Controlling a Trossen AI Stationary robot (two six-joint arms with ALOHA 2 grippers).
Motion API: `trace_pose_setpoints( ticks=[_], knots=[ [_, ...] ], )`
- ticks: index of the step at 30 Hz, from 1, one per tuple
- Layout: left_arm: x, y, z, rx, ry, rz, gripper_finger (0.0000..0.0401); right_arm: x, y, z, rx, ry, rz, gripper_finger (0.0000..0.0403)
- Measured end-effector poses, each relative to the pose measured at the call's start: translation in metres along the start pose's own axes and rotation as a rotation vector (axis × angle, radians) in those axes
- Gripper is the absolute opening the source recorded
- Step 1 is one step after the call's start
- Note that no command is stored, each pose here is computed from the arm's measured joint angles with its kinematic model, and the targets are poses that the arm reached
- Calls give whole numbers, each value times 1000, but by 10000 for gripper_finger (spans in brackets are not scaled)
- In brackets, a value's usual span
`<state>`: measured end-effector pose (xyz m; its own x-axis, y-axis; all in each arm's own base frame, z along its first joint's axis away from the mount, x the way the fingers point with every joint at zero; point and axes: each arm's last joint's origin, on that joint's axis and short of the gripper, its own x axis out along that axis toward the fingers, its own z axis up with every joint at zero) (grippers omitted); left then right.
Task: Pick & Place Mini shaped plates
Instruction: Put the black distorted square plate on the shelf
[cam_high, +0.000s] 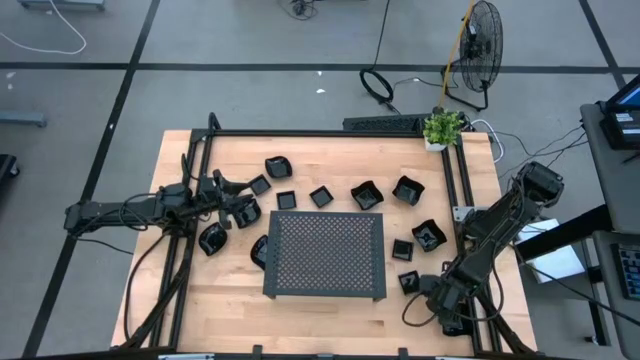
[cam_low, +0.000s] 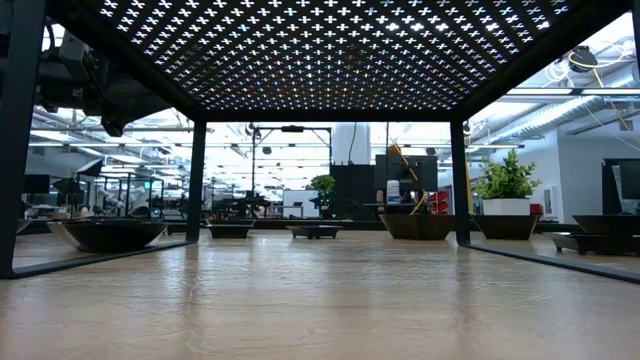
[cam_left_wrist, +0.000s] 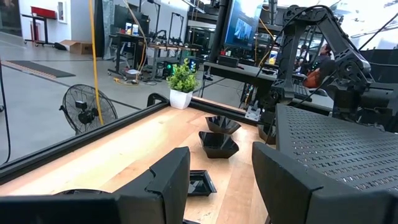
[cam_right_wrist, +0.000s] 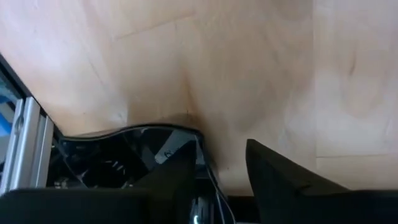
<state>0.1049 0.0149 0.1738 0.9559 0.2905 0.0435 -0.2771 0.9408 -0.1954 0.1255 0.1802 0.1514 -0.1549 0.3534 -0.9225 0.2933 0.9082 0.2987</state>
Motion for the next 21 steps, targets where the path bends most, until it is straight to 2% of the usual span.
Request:
trace_pose_setpoints(
  ticks=[8, 14, 21],
  knots=[
    [0, 0, 0, 0, 0, 0, 177, -2, 0, 5, -62, -15, 23, 11],
    [0, 0, 0, 0, 0, 0, 177, -5, 1, 14, -66, -39, 63, 3],
    [0, 0, 0, 0, 0, 0, 177, -26, 8, 31, -127, -170, 253, 1]
  ],
)
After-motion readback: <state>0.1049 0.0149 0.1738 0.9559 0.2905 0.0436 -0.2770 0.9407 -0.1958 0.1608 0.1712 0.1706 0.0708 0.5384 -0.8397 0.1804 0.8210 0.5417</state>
